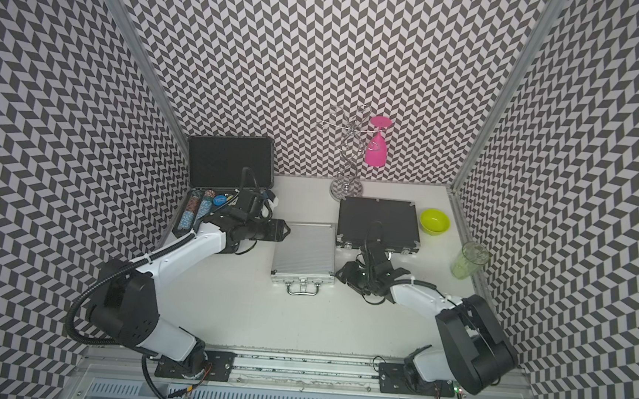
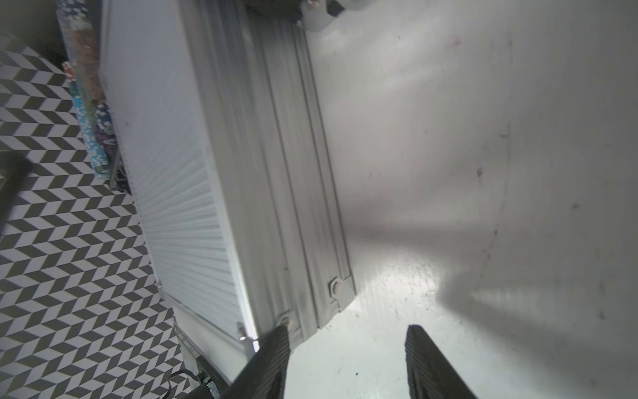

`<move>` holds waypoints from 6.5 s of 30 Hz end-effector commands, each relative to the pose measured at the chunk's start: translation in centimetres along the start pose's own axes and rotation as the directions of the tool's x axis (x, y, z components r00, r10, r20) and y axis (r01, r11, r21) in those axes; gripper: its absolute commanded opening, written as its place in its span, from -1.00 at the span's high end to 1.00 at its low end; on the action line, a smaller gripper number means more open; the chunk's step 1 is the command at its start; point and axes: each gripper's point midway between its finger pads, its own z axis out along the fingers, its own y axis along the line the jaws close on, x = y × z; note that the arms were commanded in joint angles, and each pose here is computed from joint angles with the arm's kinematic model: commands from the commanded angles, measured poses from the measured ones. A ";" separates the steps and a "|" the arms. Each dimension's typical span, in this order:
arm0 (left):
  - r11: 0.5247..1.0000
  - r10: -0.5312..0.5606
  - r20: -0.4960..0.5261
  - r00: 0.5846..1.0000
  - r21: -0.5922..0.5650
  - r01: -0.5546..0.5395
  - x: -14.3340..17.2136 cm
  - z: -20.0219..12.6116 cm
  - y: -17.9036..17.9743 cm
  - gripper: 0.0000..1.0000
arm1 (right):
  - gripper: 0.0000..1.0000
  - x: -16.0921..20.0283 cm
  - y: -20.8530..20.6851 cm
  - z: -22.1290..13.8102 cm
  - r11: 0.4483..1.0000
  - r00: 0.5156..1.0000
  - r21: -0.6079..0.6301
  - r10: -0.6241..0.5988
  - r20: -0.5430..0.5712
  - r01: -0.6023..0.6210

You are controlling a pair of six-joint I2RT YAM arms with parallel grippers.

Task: Close the poker set cases
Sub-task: Fasten the fastener on the poker set case.

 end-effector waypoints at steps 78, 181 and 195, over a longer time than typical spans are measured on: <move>0.960 0.220 -0.517 0.827 -0.038 -0.278 15.5 3.5 -3.2 0.74 | -0.28 8.7 7.3 8.8 0.996 0.995 -0.053 -0.074 -0.068 0.071; 0.981 0.135 -0.469 0.873 -0.063 -0.186 15.7 3.8 -0.5 0.69 | -0.25 7.3 11.5 3.6 0.952 0.996 -0.306 0.051 0.075 -0.026; 0.988 0.092 -0.441 0.893 -0.075 -0.139 14.9 2.9 0.8 0.69 | -0.40 7.0 11.1 3.6 0.826 0.865 -0.347 0.496 0.074 -0.444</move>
